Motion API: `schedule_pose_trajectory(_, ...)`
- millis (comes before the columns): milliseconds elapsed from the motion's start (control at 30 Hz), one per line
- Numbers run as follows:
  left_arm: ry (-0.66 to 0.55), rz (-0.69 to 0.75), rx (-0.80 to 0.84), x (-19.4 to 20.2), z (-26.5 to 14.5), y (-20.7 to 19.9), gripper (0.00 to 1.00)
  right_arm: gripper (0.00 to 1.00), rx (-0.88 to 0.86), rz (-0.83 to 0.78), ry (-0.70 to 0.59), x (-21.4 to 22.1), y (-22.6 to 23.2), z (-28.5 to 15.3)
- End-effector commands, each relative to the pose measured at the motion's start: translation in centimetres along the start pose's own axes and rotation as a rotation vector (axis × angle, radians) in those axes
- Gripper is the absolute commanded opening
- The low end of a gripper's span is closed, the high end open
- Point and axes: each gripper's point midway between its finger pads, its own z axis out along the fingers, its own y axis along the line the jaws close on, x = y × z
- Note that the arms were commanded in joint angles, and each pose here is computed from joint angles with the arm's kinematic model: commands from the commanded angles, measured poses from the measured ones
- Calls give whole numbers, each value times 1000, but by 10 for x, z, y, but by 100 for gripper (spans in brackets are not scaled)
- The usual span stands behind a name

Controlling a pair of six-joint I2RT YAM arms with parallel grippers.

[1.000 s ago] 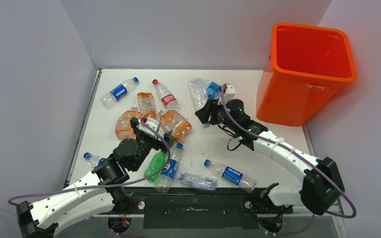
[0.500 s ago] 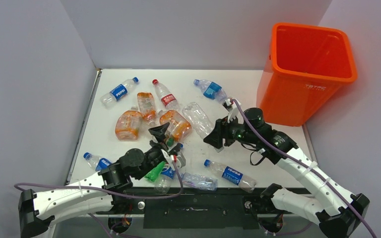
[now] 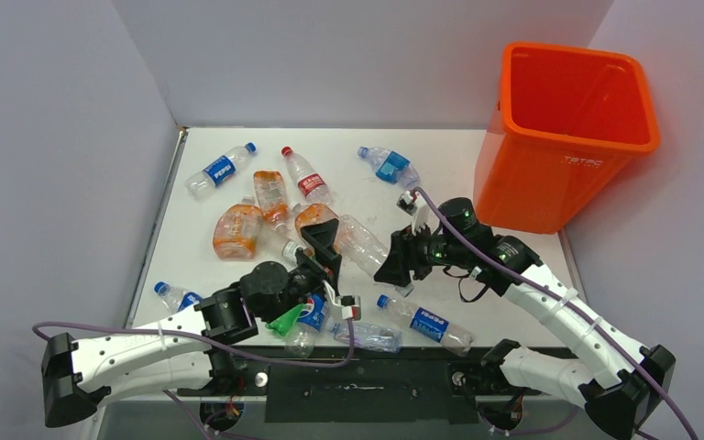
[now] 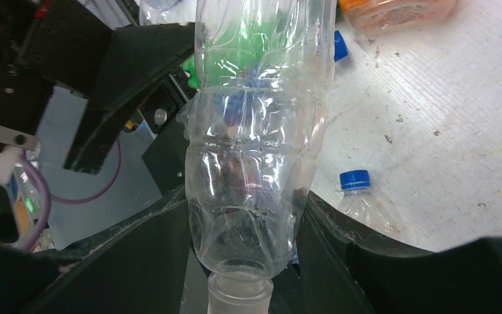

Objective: Put the plastic bottles in the bin
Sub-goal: Pick up the plastic bottle at the center of the board.

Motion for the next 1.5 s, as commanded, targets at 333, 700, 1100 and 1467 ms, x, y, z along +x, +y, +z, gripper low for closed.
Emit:
schedule_pose_trajectory(333, -31, 120, 63, -15, 23, -10, 73, 5, -184, -90, -49, -22, 53, -8)
schedule_pose_trajectory(700, -21, 64, -17, -16, 20, 3, 26, 79, -197, -129, -145, -46, 72, -24)
schedule_pose_trajectory(1100, -20, -720, 52, -34, -10, -8, 19, 90, -9, -223, -827, -153, 84, -129)
schedule_pose_trajectory(1467, -139, -1387, 71, -42, -16, 5, 0, 90, -93, -213, -999, -170, 90, -133)
